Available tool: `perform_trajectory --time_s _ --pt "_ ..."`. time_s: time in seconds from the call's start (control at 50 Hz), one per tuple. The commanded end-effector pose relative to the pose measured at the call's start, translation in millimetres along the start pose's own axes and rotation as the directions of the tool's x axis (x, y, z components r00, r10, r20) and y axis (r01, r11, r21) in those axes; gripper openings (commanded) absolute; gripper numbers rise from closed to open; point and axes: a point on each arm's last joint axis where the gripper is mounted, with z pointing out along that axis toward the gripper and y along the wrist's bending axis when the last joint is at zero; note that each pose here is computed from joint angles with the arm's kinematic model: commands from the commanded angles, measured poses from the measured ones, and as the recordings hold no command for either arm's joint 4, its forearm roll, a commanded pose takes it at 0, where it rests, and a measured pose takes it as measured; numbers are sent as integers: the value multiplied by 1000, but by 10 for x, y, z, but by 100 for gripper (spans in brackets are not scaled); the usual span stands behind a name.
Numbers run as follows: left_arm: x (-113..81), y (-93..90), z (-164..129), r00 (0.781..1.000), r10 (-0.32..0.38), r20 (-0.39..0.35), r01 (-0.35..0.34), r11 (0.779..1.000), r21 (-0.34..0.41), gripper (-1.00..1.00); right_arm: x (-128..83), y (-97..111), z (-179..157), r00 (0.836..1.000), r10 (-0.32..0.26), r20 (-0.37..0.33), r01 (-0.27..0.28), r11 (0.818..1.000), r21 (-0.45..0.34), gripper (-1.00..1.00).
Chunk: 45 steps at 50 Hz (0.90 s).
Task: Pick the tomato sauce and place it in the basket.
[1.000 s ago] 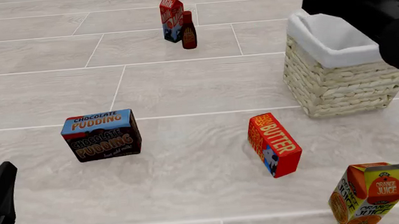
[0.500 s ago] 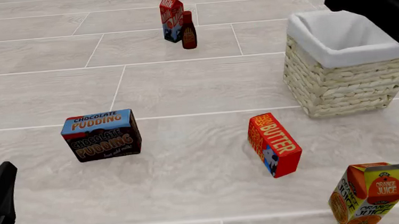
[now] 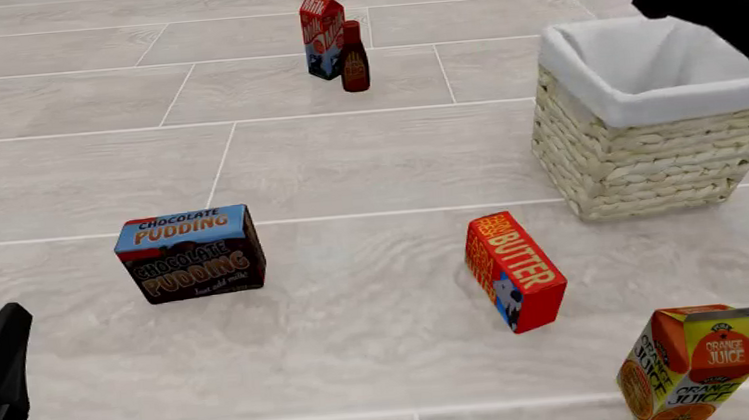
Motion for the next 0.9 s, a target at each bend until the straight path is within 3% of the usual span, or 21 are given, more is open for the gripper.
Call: perform_trajectory --time_s 0.02,0.22,0.9 --pt "0 0 0 1000 0 0 0 1000 0 100 -37 -87 156 1000 7 -23 -7 1000 23 -100" --pt "0 0 0 1000 0 0 0 1000 0 100 -45 -216 260 999 7 -36 -5 998 58 -100" --pt "0 0 0 1000 0 0 0 1000 0 100 29 -293 456 995 -26 -95 33 997 70 -100"
